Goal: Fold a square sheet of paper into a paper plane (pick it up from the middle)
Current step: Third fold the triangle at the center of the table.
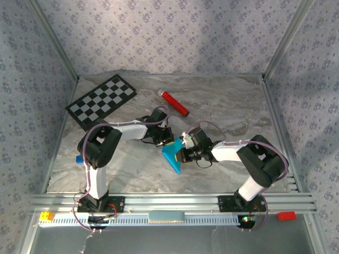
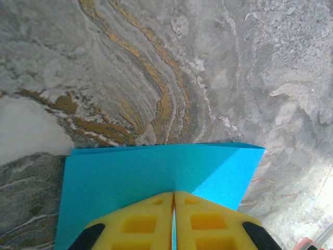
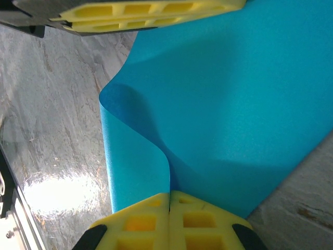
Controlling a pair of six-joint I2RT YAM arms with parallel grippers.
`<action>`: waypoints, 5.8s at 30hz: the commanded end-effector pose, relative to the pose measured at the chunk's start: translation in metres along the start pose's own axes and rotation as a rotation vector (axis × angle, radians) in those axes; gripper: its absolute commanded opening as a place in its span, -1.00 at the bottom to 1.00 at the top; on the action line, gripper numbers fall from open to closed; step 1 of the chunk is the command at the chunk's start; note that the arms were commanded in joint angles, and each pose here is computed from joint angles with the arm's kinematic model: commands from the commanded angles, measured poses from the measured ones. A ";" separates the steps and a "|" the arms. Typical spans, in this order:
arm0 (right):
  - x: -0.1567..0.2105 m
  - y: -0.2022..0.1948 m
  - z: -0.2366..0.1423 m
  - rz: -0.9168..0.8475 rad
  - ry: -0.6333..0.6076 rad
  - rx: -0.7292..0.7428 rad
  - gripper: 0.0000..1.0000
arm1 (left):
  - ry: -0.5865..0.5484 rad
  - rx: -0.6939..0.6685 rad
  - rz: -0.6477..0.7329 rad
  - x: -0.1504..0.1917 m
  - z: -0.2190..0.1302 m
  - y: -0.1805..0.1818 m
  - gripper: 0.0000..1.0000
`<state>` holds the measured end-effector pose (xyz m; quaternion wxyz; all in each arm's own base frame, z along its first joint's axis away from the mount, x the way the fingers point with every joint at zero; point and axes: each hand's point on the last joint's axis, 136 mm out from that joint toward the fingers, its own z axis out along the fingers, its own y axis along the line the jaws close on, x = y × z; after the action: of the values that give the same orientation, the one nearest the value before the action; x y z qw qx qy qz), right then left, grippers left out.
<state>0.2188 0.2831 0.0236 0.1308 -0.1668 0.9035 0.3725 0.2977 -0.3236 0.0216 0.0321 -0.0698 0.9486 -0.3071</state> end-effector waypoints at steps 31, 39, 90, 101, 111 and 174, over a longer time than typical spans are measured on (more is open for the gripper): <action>0.002 -0.003 0.000 -0.018 0.022 0.047 -0.95 | 0.020 -0.045 -0.016 0.005 0.006 0.008 -0.81; 0.007 -0.008 0.002 -0.014 0.036 0.067 -0.96 | 0.018 -0.044 -0.016 0.004 0.006 0.008 -0.81; -0.002 -0.026 0.000 -0.023 0.058 0.089 -0.96 | -0.141 0.356 -0.093 0.053 -0.050 -0.021 -1.00; -0.001 -0.028 0.000 -0.022 0.060 0.096 -0.96 | -0.094 0.289 -0.095 0.064 -0.029 -0.008 -1.00; 0.001 -0.030 0.000 -0.015 0.060 0.099 -0.97 | -0.088 0.217 -0.103 0.067 -0.018 0.011 -1.00; 0.028 0.025 0.004 0.102 0.176 -0.017 -0.91 | -0.076 0.070 -0.093 0.078 -0.004 0.038 -1.00</action>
<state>0.1861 0.2976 0.0303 0.0432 -0.1605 0.9099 0.3802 0.2236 -0.3139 0.0193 0.0676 -0.1189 0.9147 -0.3803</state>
